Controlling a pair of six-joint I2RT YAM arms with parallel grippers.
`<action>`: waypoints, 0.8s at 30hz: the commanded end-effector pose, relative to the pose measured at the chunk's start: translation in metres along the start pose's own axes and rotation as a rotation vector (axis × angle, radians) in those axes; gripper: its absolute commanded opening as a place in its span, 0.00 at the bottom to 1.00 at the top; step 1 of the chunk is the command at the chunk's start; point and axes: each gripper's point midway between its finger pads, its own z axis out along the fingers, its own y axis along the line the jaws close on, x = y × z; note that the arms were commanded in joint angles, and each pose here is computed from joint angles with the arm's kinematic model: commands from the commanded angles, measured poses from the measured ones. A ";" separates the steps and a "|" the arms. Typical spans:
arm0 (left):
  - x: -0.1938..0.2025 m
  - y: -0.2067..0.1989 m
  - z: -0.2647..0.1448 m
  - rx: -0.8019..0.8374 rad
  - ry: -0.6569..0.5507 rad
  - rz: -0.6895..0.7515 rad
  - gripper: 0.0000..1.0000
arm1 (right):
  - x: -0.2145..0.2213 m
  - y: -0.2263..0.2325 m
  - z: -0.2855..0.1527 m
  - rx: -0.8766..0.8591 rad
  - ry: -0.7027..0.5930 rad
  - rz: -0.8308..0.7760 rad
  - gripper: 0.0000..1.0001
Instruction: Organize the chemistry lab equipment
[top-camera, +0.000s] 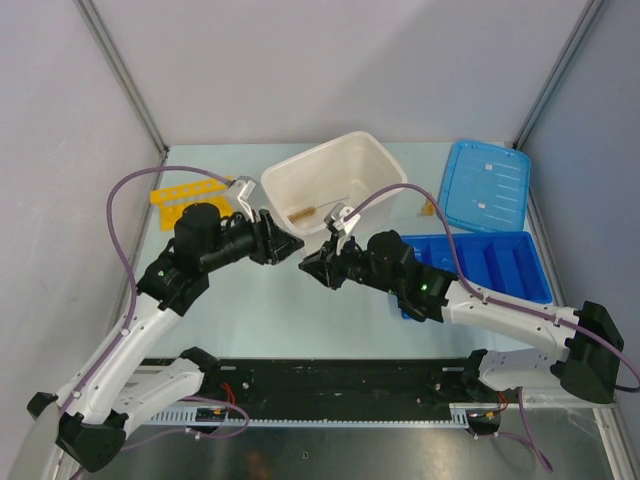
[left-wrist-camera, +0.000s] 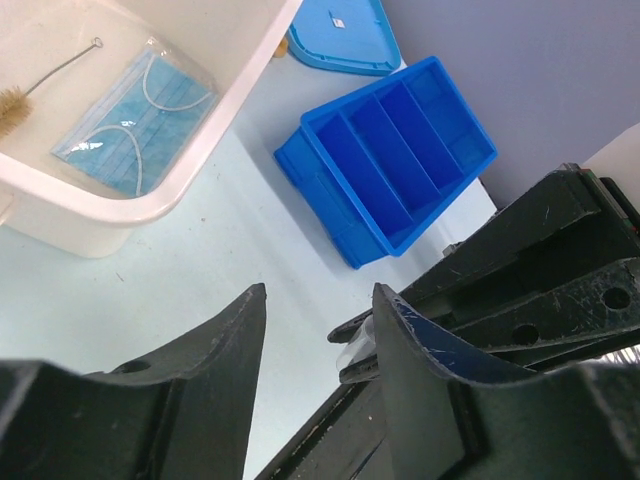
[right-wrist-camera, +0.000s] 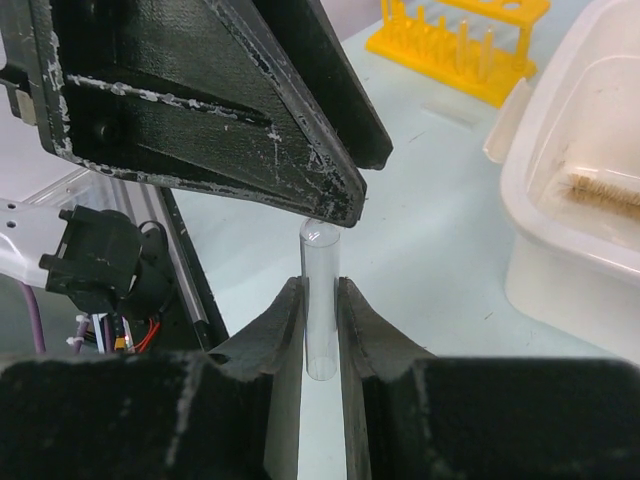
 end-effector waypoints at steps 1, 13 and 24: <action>-0.004 -0.016 -0.009 0.057 0.004 0.019 0.53 | -0.020 0.003 0.000 0.008 -0.066 -0.018 0.10; 0.009 -0.015 -0.006 0.076 0.046 -0.009 0.45 | -0.019 0.003 0.004 0.020 -0.071 -0.005 0.10; 0.018 -0.015 -0.003 0.090 0.077 -0.008 0.45 | -0.015 -0.005 0.009 0.059 -0.070 0.003 0.10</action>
